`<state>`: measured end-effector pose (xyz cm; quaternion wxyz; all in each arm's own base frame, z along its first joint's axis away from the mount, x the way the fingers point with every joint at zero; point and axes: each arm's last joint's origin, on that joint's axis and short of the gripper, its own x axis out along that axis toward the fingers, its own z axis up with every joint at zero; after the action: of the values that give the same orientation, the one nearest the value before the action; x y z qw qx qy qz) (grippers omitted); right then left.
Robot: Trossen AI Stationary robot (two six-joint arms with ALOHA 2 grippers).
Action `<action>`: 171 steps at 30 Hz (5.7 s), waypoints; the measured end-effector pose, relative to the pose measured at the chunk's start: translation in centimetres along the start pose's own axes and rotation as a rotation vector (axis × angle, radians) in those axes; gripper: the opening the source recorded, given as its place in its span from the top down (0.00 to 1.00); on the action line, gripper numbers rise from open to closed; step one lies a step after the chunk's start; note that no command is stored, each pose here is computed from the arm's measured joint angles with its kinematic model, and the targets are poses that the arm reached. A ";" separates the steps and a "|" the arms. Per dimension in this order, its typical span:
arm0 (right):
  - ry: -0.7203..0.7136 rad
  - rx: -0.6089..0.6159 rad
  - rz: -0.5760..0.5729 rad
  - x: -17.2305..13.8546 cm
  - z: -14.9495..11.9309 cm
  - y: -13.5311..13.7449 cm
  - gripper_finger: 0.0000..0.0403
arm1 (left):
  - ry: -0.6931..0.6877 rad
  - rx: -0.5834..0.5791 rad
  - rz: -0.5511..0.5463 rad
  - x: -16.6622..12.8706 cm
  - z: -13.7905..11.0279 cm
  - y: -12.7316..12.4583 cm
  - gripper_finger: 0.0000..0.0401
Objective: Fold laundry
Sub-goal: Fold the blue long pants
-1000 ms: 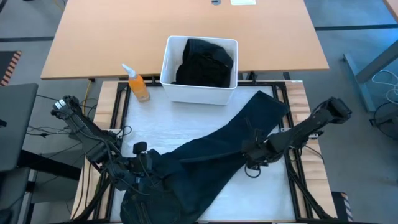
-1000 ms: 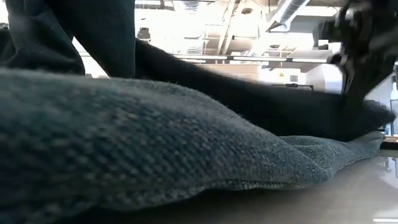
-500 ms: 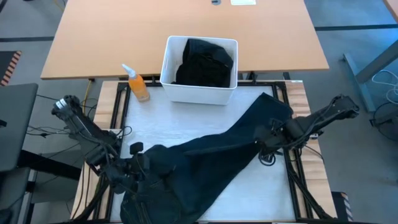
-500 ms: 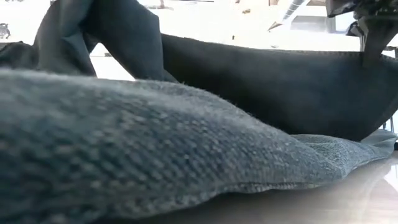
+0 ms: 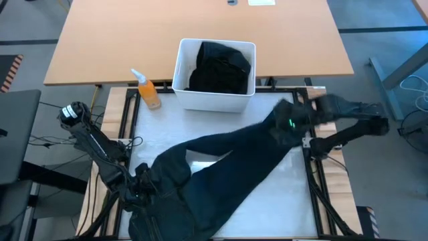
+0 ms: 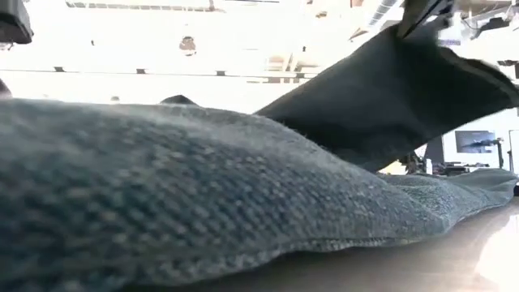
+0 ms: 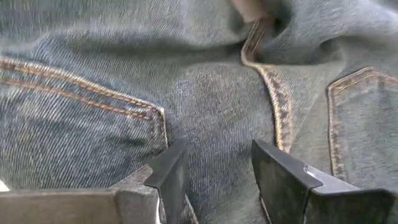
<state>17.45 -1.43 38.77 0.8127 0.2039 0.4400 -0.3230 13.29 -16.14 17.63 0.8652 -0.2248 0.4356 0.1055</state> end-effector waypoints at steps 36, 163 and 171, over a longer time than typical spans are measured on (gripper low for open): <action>-0.086 0.421 -0.193 5.9 5.8 -17.3 0.55 | 0.022 0.055 -0.033 0.0 0.0 -0.2 0.58; -0.042 0.420 -0.630 1.0 -1.4 -11.5 0.41 | 0.074 0.097 -0.152 0.1 0.3 -1.2 0.58; -0.013 0.447 -0.392 -2.1 -1.6 -11.1 0.41 | 0.076 0.098 -0.152 0.1 0.3 -1.2 0.58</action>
<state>7.84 -7.51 39.19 0.6727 0.2869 0.3839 -0.5637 14.06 -17.04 18.06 0.8635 -0.2182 0.4546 0.0095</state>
